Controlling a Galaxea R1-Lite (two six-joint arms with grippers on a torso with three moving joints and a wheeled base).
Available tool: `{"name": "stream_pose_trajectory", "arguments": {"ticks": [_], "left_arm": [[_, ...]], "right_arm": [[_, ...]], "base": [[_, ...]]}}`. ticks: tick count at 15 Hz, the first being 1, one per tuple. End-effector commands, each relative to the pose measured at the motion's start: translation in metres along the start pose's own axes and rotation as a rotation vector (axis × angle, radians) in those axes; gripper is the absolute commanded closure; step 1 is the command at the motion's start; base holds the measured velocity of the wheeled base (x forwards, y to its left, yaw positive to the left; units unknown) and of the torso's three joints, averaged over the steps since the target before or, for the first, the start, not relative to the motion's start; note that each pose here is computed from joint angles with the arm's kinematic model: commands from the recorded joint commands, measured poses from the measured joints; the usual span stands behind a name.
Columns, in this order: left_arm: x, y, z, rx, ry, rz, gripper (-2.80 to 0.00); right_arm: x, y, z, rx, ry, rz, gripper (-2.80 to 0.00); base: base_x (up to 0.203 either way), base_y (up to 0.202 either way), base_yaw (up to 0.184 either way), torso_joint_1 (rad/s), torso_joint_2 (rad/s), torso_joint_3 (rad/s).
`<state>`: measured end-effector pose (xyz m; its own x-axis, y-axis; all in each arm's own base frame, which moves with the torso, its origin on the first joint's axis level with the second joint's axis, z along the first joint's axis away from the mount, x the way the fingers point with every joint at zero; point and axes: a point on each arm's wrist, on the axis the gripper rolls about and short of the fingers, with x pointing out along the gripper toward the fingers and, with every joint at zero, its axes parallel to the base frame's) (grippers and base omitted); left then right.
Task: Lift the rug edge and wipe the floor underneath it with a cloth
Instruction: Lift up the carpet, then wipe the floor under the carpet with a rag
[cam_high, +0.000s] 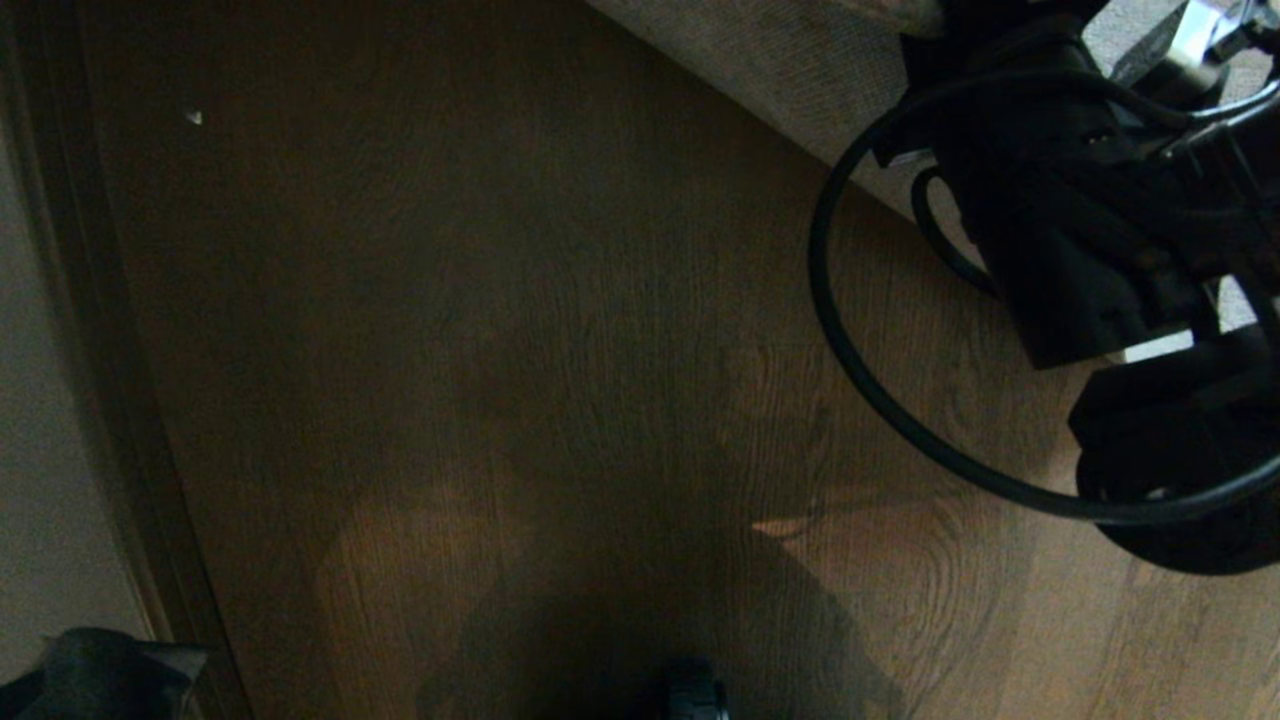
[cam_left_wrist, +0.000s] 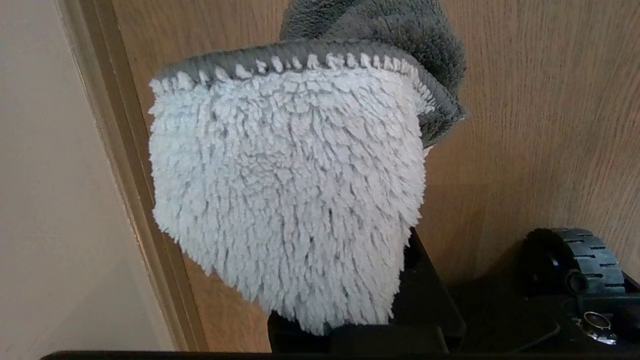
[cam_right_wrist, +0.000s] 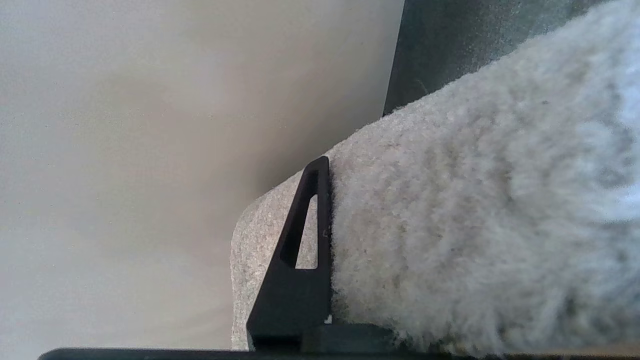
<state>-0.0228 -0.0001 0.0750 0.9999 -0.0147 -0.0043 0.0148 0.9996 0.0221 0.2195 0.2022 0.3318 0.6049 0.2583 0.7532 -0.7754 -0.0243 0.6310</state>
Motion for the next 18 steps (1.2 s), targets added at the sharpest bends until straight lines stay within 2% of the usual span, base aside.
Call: {"name": "stream_pose_trajectory", "arguments": {"ticks": [1,18], "left_arm": [[0.000,0.000,0.000,-0.001,0.000,-0.001,0.00],[0.000,0.000,0.000,0.004,-0.001,-0.011,0.00]], "right_arm": [[-0.001,0.002,0.002,0.012,-0.019,0.022,0.00],[0.000,-0.010,-0.006,0.038,-0.014,0.010,0.00]], "base": [[0.000,0.000,0.000,0.000,0.00,0.000],[0.000,0.000,0.000,0.000,0.00,0.000]]}}
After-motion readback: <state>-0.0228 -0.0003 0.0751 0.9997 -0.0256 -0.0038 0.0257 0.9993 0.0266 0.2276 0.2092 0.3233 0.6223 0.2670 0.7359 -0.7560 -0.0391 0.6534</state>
